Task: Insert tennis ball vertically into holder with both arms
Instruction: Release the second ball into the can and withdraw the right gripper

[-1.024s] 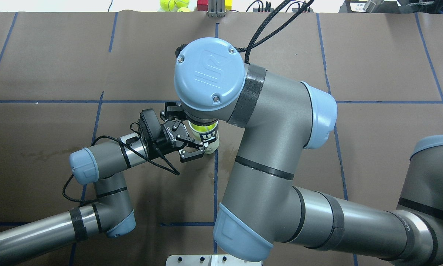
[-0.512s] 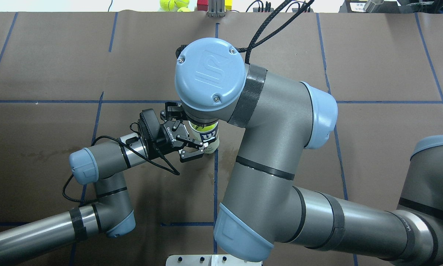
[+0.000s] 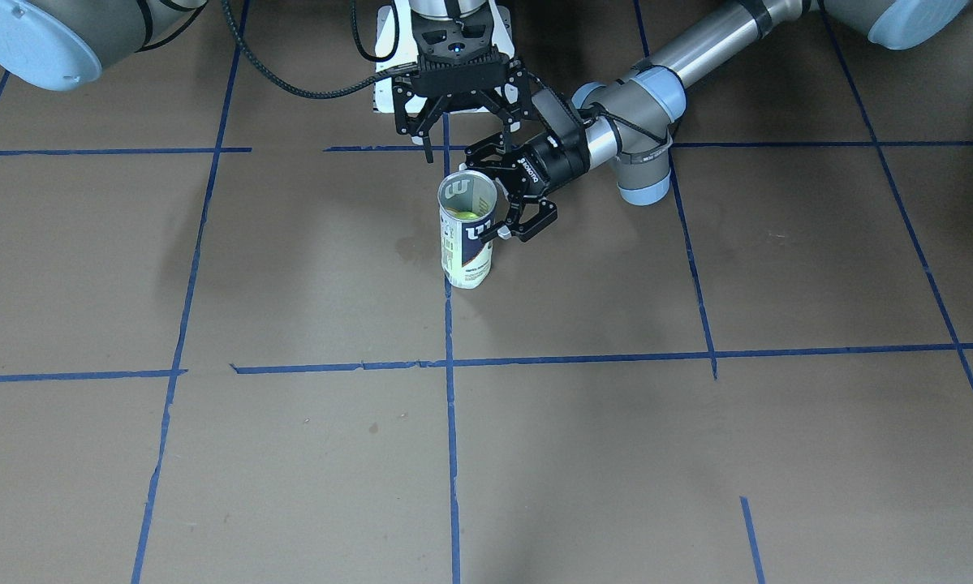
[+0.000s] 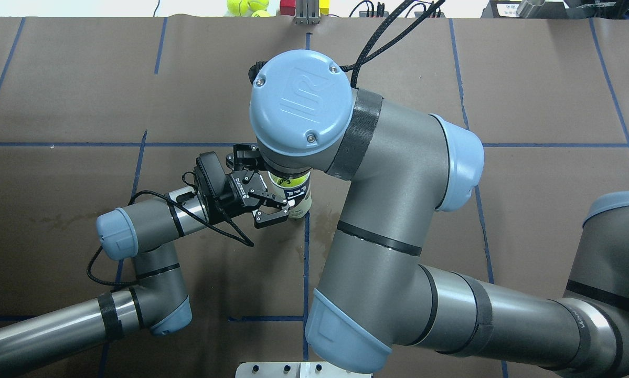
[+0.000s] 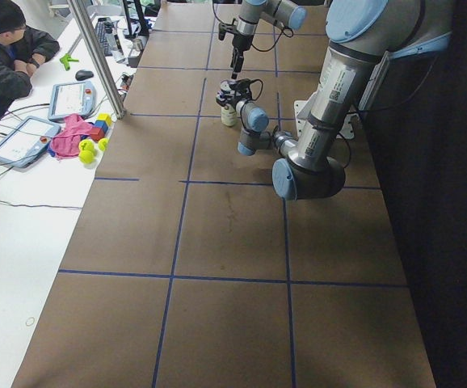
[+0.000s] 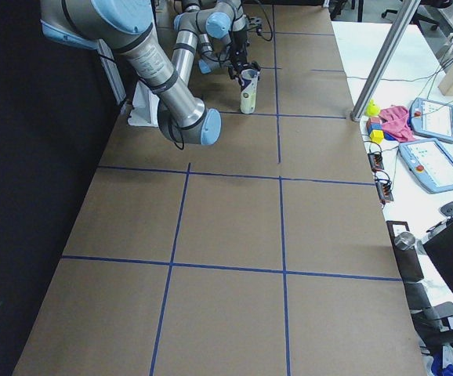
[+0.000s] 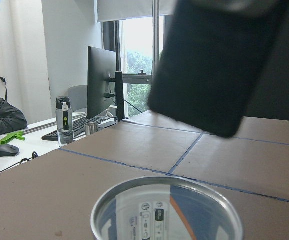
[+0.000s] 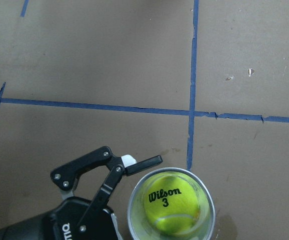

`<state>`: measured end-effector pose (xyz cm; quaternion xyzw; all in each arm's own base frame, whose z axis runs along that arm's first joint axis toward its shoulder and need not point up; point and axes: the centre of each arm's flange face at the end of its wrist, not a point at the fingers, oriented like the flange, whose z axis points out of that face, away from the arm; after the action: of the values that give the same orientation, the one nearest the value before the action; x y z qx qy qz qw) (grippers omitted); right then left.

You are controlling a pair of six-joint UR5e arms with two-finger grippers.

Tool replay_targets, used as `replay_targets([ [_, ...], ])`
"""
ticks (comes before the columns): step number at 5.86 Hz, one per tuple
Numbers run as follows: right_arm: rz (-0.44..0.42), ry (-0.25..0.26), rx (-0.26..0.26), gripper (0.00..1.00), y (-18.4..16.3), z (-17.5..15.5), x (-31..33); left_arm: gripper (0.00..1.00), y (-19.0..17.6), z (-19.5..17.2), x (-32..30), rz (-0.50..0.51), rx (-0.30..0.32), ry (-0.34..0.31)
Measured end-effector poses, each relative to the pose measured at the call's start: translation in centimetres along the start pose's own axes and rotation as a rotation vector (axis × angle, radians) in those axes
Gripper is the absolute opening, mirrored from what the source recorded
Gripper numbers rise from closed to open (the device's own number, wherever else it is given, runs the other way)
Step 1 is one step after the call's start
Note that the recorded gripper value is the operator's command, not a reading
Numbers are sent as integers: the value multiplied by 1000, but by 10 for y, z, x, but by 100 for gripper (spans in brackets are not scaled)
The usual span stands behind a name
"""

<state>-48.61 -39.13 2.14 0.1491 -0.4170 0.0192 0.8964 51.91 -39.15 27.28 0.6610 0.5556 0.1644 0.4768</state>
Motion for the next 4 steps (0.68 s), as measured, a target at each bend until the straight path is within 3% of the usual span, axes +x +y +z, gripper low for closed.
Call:
replay_targets([
  [4, -45, 4, -11, 99, -29, -6, 25, 100, -42, -4, -5, 5, 79, 0],
])
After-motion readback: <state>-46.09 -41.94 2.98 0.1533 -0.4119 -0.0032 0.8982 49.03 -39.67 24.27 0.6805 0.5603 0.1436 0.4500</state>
